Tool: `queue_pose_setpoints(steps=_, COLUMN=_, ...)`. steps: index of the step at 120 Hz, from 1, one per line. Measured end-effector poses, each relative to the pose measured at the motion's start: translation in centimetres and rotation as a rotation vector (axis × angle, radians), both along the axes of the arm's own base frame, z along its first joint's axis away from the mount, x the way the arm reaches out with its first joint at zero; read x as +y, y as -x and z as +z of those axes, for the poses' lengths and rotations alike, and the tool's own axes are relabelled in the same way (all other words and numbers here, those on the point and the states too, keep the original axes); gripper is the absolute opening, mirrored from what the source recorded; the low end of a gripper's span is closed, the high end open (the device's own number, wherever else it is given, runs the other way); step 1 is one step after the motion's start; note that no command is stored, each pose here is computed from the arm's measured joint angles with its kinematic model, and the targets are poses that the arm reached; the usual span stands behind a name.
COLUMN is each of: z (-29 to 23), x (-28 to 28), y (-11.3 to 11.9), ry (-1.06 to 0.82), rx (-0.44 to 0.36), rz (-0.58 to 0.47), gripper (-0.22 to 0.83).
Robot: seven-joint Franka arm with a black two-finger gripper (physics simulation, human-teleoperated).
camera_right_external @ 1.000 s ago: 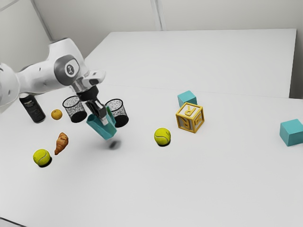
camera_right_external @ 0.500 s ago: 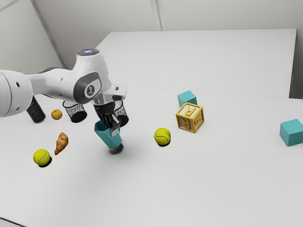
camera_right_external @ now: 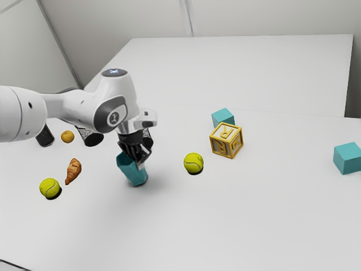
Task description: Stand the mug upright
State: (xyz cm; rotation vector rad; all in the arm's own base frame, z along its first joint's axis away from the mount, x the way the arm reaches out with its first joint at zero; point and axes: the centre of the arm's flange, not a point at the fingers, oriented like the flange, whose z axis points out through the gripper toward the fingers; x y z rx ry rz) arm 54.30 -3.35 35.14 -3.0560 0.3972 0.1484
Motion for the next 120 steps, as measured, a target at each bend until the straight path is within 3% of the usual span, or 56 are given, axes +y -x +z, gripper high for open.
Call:
queue_pose_setpoints(steps=13, z=0.0, x=-0.2, y=0.0, ry=0.0, rx=-0.004, rz=0.022, gripper=-0.12)
queue_pose_setpoints(steps=36, z=0.2, x=-0.7, y=0.2, ry=-0.003, rx=-0.012, rz=0.049, gripper=0.21)
queue_pose_setpoints(steps=63, z=3.2, x=-1.7, y=0.4, ry=-0.024, rx=-0.07, rz=0.059, gripper=0.45)
queue_pose_setpoints(steps=85, z=7.4, x=-3.5, y=0.2, ry=-0.023, rx=-0.115, rz=0.063, gripper=0.55)
queue_pose_setpoints(steps=102, z=13.7, x=-5.1, y=-3.4, ry=0.032, rx=-0.182, rz=0.067, gripper=0.58)
queue_pose_setpoints(steps=120, z=20.7, x=-0.6, y=-5.1, ry=0.029, rx=-0.22, rz=0.164, gripper=0.6)
